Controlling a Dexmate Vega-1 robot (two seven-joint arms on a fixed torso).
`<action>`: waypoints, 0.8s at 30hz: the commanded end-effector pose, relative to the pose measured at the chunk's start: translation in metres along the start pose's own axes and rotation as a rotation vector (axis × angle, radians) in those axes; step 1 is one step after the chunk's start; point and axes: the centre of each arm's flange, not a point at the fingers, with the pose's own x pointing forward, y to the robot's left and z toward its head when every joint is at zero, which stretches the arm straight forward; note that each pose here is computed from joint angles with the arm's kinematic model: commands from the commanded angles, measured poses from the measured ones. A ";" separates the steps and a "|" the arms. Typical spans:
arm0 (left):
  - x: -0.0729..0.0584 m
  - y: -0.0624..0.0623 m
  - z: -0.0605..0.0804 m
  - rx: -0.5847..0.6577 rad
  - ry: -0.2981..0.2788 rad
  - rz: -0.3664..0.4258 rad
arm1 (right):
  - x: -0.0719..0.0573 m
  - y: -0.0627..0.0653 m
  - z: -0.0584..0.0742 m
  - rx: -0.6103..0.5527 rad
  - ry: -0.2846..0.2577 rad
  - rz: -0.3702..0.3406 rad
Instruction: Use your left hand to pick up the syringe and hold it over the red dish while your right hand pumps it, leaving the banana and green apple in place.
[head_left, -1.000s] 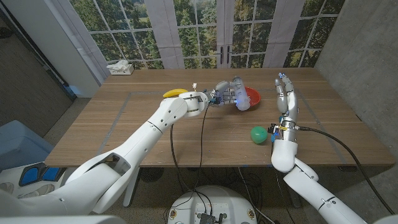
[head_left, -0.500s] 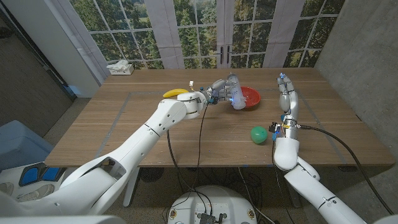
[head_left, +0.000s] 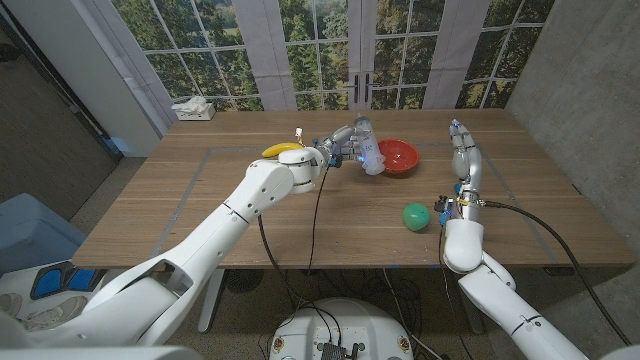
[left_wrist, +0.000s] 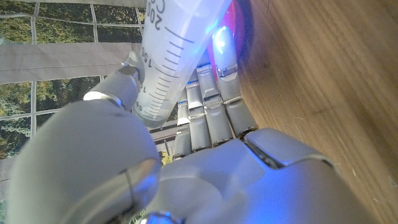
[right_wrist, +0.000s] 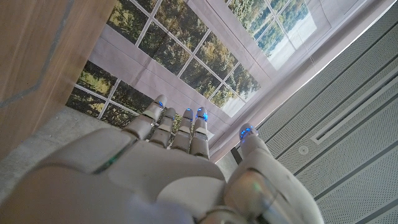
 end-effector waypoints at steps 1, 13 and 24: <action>-0.014 0.016 0.008 0.095 0.024 0.095 | 0.005 -0.003 -0.003 0.049 0.012 -0.004; -0.015 0.031 0.016 0.241 0.093 0.153 | 0.003 -0.010 -0.003 0.081 0.015 -0.029; -0.015 0.040 0.020 0.370 0.164 0.227 | 0.003 -0.017 -0.003 0.126 0.025 -0.027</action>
